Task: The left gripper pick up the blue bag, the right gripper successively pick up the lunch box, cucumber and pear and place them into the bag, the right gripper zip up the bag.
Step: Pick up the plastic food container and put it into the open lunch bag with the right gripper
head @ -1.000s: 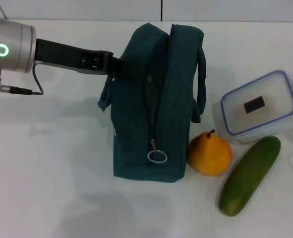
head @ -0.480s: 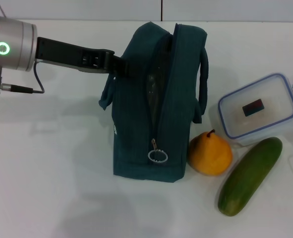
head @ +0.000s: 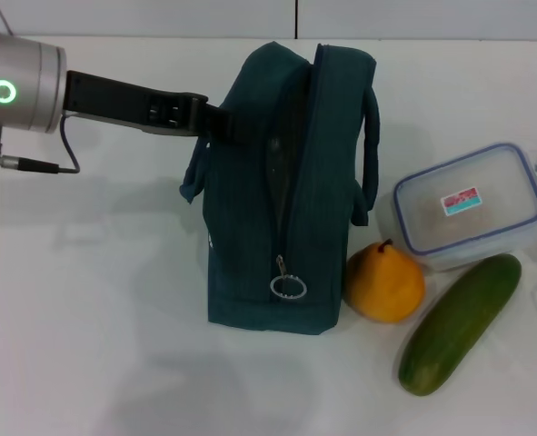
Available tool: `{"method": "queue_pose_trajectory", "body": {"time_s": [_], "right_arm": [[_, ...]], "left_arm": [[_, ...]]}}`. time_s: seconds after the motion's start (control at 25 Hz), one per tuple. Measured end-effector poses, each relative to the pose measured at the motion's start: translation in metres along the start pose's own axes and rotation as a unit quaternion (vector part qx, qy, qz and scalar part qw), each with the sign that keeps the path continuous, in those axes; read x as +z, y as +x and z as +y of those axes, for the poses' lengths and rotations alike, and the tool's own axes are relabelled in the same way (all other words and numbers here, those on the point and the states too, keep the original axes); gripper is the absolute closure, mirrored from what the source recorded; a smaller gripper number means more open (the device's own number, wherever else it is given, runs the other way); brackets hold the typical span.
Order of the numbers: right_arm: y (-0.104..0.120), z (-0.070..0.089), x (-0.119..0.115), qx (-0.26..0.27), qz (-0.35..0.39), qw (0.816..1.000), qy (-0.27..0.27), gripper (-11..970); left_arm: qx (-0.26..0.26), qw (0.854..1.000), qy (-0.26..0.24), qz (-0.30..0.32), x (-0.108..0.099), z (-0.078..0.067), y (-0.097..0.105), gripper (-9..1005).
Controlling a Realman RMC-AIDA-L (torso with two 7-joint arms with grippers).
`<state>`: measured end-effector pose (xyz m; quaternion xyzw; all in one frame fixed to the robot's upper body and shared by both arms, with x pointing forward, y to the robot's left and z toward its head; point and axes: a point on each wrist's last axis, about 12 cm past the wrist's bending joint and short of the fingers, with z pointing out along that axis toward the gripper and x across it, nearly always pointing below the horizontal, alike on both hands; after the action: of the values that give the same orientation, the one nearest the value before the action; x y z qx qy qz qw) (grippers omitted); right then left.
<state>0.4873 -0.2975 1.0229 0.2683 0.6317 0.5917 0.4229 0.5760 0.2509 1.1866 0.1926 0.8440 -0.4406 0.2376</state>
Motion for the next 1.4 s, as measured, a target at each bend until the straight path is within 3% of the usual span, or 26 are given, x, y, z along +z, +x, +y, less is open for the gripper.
{"method": "queue_pose_trajectory", "body": {"time_s": [1.4], "right_arm": [[0.004, -0.011, 0.0, 0.013, 0.005, 0.999, 0.046, 864]], "left_arm": [[0.0, 1.0, 0.004, 0.0, 0.003, -0.001, 0.002, 932]]}}
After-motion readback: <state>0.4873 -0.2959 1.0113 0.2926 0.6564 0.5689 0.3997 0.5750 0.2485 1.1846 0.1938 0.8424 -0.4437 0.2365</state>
